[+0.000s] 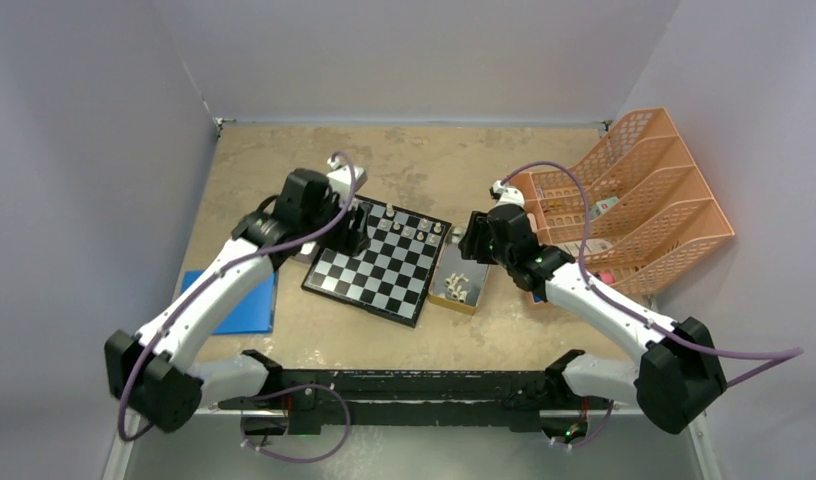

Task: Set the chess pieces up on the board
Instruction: Pick up the chess piece from the storage box.

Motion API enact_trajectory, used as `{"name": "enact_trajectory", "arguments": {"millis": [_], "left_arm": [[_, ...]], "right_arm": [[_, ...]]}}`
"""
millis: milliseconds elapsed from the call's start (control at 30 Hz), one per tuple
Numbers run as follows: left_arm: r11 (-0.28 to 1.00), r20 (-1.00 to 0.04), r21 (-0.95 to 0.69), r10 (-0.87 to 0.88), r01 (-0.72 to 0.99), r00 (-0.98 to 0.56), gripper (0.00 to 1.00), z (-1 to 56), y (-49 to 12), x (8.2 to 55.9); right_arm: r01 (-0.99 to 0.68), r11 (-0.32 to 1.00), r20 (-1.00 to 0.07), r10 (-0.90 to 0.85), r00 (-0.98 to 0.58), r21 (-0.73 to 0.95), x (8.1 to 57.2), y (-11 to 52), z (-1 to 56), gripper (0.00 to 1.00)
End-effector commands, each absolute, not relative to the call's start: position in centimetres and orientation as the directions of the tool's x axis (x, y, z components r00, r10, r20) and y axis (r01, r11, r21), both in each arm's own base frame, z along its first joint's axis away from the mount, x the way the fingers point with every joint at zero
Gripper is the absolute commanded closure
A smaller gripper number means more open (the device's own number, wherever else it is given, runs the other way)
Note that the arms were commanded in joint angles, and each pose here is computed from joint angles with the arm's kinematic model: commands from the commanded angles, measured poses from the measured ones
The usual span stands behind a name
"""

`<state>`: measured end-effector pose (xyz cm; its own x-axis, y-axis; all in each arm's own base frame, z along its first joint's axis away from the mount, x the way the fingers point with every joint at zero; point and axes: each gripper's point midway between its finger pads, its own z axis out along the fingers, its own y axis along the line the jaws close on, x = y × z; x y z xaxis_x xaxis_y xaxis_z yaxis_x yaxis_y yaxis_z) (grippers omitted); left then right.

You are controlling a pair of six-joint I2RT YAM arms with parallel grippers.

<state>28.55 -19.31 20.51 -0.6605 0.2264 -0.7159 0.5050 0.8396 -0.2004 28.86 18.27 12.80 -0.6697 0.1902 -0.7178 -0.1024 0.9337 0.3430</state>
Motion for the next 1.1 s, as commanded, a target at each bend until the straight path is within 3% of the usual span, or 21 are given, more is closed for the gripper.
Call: {"name": "enact_trajectory", "arguments": {"millis": [0, 267, 533, 767, 1067], "left_arm": [[0.817, -0.789, -0.242, 0.148, 0.523, -0.596, 0.39, 21.3, -18.8, 26.0], [0.781, -0.851, -0.257, 0.097, 0.57, -0.517, 0.39, 23.2, -18.3, 23.7], [0.758, -0.863, -0.256, 0.101, 0.601, -0.495, 0.39, 23.4, -18.5, 22.9], [0.739, -0.857, -0.269, 0.109, 0.617, -0.504, 0.4, 23.5, -18.9, 22.6], [0.747, -0.867, -0.257, 0.101, 0.613, -0.487, 0.4, 23.9, -18.5, 22.5]], "right_arm": [[0.01, 0.951, -0.755, 0.252, -0.606, 0.31, 31.0, 16.9, 14.5, 0.5], [0.173, 0.955, -0.782, 0.296, -0.549, 0.241, 33.4, 14.9, 12.8, 0.6], [0.241, 0.943, -0.748, 0.328, -0.577, 0.228, 35.4, 16.1, 8.8, 0.63], [0.366, 0.923, -0.769, 0.318, -0.555, 0.118, 35.7, 13.7, 6.6, 0.64], [0.346, 0.933, -0.768, 0.295, -0.569, 0.102, 36.6, 14.3, 5.6, 0.67]]}}
